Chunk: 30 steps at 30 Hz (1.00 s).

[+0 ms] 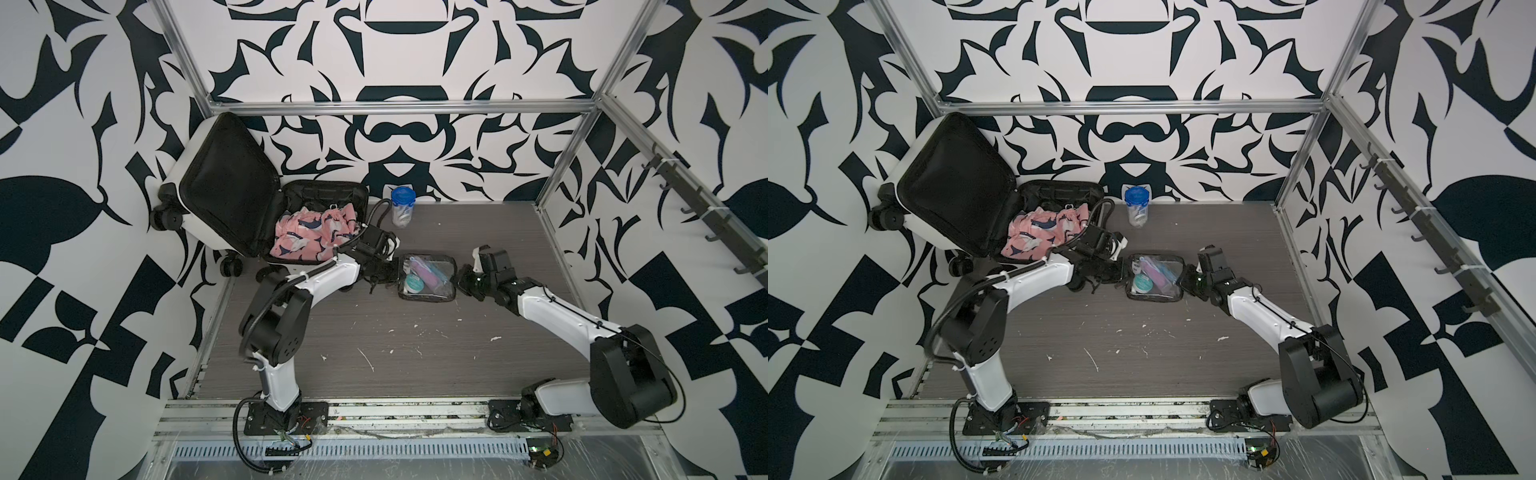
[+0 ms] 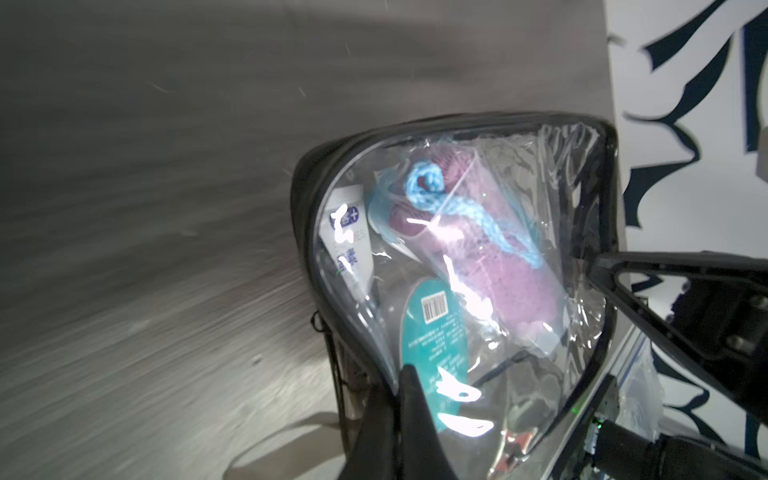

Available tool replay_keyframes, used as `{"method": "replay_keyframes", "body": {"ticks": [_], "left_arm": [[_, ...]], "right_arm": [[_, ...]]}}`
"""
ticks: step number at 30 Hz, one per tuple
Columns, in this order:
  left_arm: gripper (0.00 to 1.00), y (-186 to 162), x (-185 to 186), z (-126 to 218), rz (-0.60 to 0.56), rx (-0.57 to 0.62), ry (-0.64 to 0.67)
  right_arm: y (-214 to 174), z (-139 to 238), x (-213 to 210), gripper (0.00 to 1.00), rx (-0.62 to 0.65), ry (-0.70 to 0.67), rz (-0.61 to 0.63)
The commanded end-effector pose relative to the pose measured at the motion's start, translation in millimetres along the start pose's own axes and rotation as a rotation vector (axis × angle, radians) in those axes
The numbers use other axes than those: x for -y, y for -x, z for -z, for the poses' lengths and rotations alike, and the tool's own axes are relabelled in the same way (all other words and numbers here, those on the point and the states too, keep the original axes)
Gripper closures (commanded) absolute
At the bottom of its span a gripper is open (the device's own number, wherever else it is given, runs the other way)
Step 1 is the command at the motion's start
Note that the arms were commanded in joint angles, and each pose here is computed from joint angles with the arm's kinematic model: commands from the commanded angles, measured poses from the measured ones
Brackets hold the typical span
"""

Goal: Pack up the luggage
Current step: 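Grasp the pouch with both grippers and lift it toward the suitcase, then lower the clear pouch with both grippers onto the shorts in the suitcase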

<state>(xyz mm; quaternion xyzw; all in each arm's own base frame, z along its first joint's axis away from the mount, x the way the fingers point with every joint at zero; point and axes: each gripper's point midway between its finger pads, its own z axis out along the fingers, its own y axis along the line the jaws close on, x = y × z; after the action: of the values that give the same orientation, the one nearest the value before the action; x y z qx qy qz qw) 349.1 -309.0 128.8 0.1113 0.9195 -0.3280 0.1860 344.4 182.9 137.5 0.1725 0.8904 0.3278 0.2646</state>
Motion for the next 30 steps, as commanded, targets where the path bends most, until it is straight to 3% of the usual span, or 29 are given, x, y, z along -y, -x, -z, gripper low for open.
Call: {"method": "replay_keyframes", "body": {"ticks": [1, 6, 13, 22, 30], "left_arm": [[1.0, 30, 23, 56, -0.081, 0.111, -0.003], [1.0, 58, -2, 115, -0.1, 0.235, 0.107], [1.0, 91, -66, 184, 0.002, 0.397, 0.237], [1.0, 104, -152, 210, 0.156, 0.495, 0.349], [1.0, 106, -202, 216, 0.239, 0.504, 0.39]], "right_arm": [[11, 16, -97, 1.0, 0.039, 0.229, 0.078], [11, -7, -166, 1.0, 0.014, 0.331, 0.118], [-3, -60, -256, 1.0, -0.046, 0.442, 0.169], [-45, -145, -319, 1.0, -0.172, 0.527, 0.17], [-55, -179, -346, 1.0, -0.203, 0.549, 0.174]]}}
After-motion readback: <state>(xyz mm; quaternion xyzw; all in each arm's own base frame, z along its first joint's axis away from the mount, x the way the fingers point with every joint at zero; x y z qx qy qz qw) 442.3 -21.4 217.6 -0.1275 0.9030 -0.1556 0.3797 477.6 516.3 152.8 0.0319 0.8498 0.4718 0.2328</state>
